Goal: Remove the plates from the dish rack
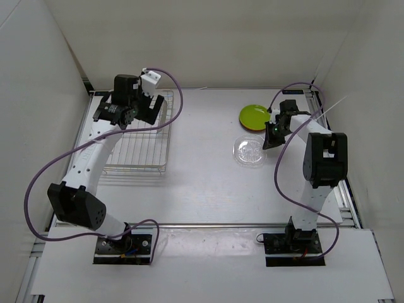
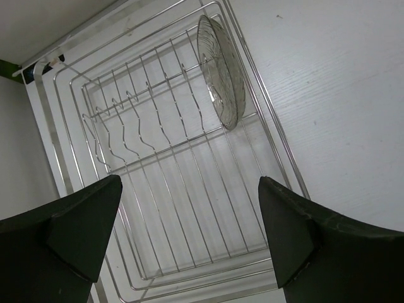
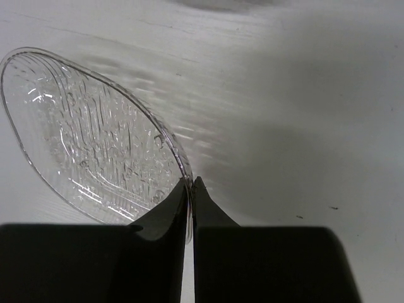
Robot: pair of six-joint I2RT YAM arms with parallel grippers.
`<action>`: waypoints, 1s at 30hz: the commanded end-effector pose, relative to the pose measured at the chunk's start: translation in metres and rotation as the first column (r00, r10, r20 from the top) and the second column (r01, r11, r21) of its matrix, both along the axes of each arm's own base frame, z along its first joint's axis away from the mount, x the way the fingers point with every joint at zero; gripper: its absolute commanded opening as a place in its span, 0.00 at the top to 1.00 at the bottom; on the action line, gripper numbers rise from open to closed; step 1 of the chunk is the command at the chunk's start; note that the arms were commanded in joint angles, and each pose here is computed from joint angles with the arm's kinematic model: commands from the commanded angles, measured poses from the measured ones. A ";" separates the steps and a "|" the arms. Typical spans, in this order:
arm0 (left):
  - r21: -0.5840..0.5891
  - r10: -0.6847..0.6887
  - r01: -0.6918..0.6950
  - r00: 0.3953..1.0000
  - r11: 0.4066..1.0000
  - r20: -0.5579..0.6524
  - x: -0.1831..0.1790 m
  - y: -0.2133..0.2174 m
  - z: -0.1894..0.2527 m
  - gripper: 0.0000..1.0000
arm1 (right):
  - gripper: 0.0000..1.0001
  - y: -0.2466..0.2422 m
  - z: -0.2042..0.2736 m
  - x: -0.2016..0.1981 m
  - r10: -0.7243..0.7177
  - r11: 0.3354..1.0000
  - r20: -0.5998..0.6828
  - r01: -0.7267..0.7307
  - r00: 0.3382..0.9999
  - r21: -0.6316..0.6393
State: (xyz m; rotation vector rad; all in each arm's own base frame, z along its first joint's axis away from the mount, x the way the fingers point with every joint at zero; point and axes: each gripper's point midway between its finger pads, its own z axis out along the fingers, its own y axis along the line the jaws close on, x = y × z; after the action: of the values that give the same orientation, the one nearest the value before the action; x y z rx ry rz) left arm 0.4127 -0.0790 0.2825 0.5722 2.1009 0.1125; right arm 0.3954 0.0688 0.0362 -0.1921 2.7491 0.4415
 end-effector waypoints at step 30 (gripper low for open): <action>-0.214 -0.026 0.026 1.000 0.976 0.002 -0.018 -0.016 -0.006 0.00 | 0.33 -0.006 0.045 0.026 0.038 0.999 0.104 -0.035 0.994 -0.034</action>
State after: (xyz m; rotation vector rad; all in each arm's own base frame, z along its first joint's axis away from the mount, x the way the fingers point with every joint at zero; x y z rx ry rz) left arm 0.4022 -0.0909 0.2519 0.5248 2.1429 -0.0431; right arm 0.4053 0.0629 0.0308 -0.2411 2.7818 0.3989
